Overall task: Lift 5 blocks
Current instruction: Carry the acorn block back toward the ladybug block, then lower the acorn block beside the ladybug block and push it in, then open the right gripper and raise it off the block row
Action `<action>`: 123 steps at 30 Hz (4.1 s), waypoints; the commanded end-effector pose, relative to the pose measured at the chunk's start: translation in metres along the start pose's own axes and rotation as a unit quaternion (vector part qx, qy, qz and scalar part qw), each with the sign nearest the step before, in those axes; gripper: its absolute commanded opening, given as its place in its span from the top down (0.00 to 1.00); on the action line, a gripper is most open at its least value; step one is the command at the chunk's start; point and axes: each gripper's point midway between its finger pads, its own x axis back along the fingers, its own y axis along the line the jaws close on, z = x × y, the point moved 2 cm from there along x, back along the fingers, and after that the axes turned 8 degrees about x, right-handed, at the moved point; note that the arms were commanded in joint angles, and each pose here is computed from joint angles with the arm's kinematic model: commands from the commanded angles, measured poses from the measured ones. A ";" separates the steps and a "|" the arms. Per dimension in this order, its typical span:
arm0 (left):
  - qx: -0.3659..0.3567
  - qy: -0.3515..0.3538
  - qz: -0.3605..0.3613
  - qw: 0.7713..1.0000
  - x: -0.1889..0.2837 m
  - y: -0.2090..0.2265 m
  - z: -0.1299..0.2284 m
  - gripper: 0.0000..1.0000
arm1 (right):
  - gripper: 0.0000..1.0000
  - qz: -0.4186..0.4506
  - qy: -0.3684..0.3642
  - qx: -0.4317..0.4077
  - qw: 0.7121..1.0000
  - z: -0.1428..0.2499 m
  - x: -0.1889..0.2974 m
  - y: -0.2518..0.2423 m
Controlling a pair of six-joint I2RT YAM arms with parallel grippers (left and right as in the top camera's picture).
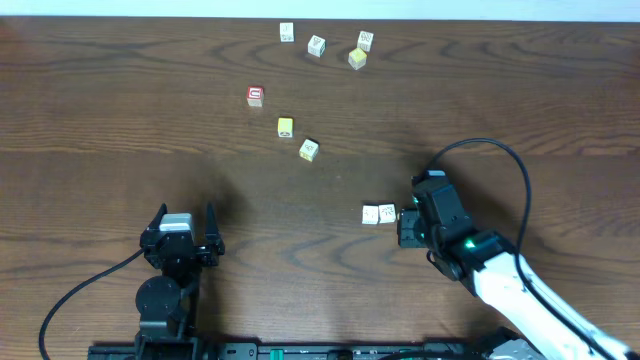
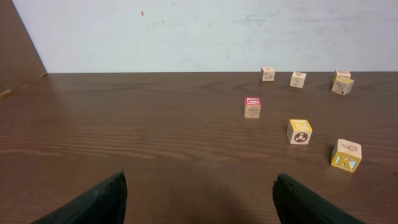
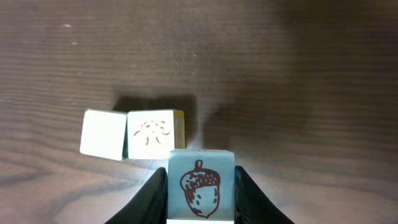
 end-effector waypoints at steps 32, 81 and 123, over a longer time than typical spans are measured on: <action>0.001 0.027 -0.008 1.000 -0.001 0.003 0.017 0.25 | 0.81 0.008 -0.002 0.035 0.999 -0.003 -0.023 0.002; 0.001 0.027 -0.008 1.000 -0.001 0.003 0.017 0.25 | 0.65 0.022 -0.024 0.033 0.999 -0.016 -0.037 0.001; 0.001 0.027 -0.008 1.000 -0.001 0.003 0.017 0.25 | 0.99 0.037 0.029 -0.001 0.999 -0.008 -0.031 -0.017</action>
